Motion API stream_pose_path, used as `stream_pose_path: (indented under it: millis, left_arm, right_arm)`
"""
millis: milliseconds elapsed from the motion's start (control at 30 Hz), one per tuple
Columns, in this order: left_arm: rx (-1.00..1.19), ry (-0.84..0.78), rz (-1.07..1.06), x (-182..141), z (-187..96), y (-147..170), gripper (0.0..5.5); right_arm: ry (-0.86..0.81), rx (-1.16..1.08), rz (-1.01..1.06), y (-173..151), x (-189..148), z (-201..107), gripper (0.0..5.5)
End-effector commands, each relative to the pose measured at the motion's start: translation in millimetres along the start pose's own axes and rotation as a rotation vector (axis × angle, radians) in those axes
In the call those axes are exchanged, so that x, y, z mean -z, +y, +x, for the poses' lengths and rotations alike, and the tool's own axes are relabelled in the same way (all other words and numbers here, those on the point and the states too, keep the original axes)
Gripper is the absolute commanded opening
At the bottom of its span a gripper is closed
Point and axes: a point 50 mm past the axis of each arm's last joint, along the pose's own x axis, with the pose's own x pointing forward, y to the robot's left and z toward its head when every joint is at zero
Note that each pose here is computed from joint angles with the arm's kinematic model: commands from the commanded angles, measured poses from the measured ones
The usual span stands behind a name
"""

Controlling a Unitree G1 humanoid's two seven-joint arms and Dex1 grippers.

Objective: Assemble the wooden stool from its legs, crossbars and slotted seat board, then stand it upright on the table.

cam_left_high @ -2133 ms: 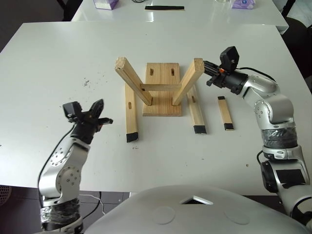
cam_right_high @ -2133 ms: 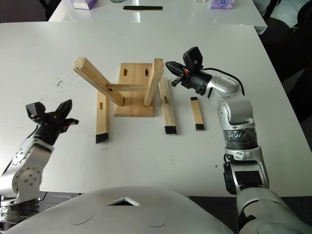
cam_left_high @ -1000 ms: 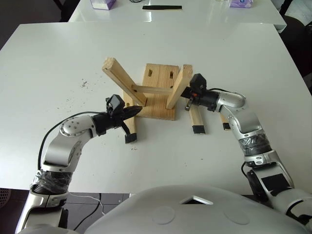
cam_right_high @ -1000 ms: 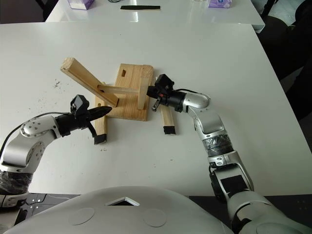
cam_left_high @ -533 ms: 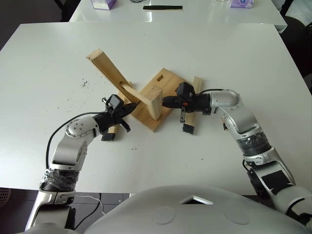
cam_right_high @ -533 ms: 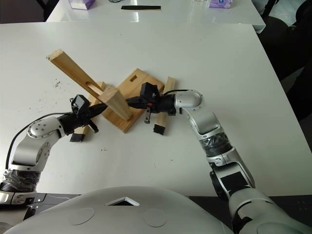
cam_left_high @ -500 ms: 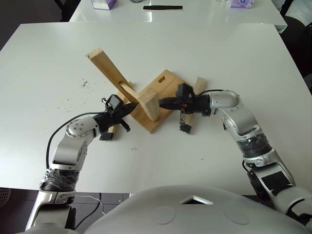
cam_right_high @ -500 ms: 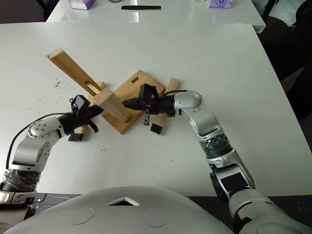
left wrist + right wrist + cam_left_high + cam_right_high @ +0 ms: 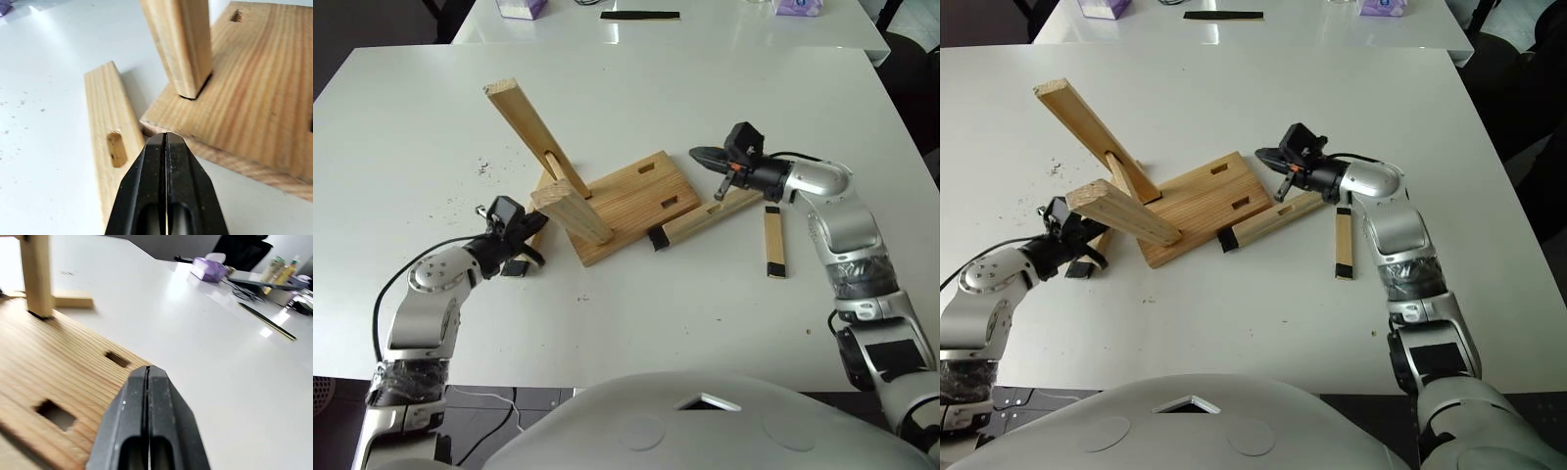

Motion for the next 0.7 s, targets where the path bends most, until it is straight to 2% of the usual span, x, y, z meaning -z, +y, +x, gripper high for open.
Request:
stream_pose_path:
  millis: [33,333,700]
  left_arm:
    - [0.139,0.022,0.008,-6.6,-3.9,-20.8,0.0]
    - [0.169,0.098,0.035,1.5,3.1,-25.6,0.0]
    - [0.136,0.118,0.043,0.5,-17.3,-19.4,0.0]
  right_arm:
    - [0.087,-0.008,0.005,-3.2,20.5,16.8,0.01]
    - [0.113,-0.138,0.026,-2.1,32.6,18.2,0.01]
    - [0.144,-0.243,-0.008,-0.8,35.2,10.6,0.01]
